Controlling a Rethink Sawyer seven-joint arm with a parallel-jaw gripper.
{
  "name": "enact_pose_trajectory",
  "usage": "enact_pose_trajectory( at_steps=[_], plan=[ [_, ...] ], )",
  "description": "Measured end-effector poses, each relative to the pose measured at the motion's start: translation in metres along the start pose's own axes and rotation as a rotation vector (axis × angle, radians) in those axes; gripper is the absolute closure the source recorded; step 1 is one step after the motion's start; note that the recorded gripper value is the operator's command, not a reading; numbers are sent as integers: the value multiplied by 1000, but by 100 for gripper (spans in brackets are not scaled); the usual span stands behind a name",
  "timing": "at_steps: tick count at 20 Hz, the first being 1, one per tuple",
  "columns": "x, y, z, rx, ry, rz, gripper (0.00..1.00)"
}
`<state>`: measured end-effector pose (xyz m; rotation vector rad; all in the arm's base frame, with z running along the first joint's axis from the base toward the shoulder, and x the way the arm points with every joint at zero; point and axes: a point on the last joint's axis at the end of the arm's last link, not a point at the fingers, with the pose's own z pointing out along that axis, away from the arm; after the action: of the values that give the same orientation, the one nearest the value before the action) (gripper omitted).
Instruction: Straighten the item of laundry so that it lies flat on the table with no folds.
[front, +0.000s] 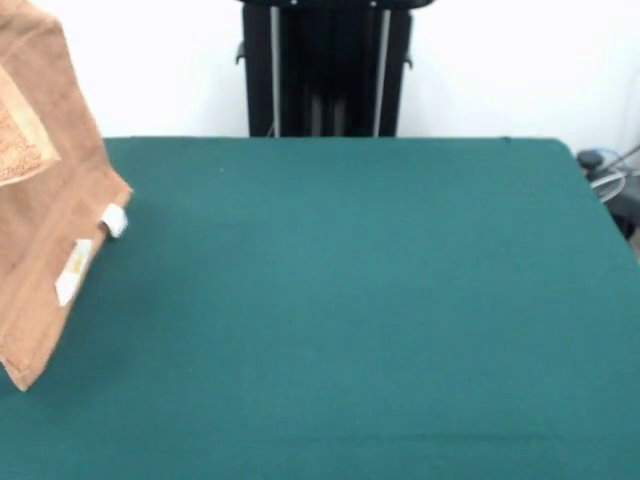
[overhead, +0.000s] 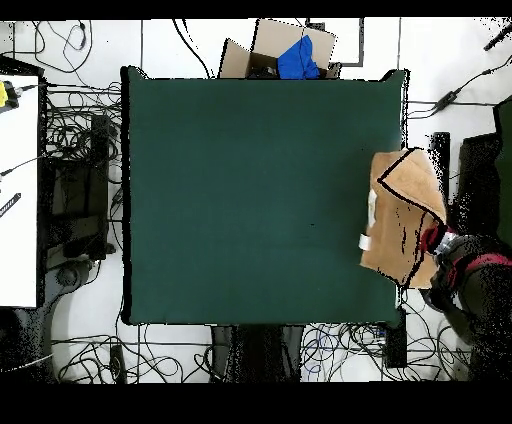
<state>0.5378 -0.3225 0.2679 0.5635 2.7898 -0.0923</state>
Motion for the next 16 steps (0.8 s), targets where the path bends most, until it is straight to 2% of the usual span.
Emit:
enact_pose_trajectory(
  at_steps=[7, 16],
  plan=[
    [-7, 15, -35, 15, 11, -6, 100],
    [-9, 29, -41, 25, 11, -37, 100]
  ],
)
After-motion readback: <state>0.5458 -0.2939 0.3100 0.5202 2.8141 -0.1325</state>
